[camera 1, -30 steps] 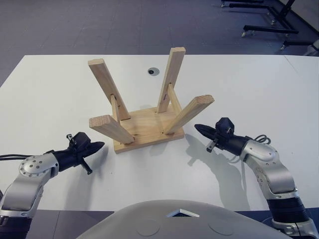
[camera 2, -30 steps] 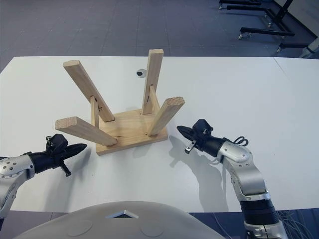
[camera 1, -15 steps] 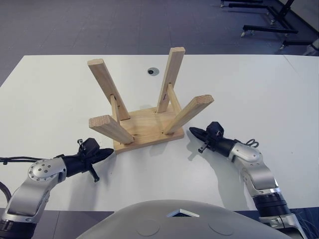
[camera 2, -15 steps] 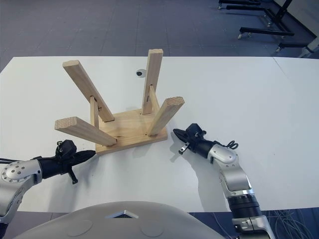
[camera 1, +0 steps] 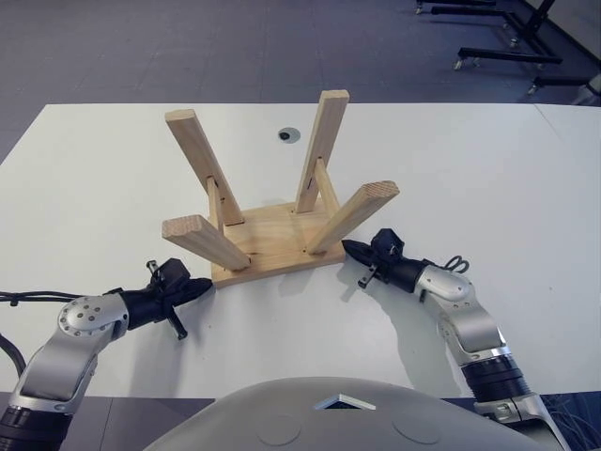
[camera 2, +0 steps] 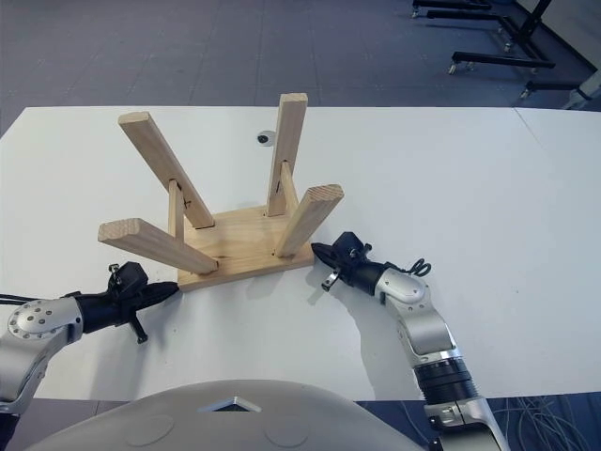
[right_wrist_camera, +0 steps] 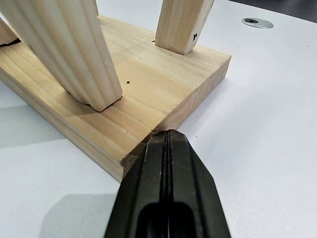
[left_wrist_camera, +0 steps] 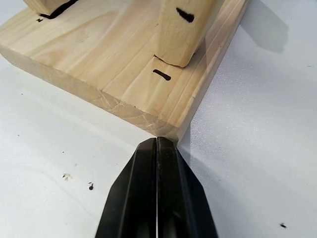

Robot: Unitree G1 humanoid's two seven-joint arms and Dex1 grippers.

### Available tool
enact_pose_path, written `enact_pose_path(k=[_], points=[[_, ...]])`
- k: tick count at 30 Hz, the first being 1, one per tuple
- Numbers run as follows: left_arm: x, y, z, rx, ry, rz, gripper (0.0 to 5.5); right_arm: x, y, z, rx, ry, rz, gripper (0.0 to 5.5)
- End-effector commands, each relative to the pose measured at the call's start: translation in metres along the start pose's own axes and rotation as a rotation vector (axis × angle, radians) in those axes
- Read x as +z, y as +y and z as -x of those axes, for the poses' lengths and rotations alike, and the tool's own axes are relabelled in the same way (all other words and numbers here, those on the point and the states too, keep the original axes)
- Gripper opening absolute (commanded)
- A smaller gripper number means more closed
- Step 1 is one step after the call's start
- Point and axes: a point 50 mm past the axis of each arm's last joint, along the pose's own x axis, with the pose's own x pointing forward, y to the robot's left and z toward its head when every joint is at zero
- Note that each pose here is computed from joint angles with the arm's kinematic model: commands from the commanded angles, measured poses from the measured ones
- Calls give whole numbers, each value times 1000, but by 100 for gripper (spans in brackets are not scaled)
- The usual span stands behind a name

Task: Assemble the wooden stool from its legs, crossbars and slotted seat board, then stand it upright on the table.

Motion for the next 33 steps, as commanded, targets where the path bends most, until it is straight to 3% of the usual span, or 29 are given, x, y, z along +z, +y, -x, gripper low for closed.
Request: enact_pose_path(k=[1, 11, 33], points=[[-4, -7, -6, -43, 6, 2, 3, -4, 8, 6, 59, 36, -6, 0], [10, -9, -7, -117, -83, -23, 3, 14, 20, 6, 139, 15, 35, 0], [48, -4, 16, -173, -254, 38, 3, 53, -8, 38, 109, 16, 169, 0]])
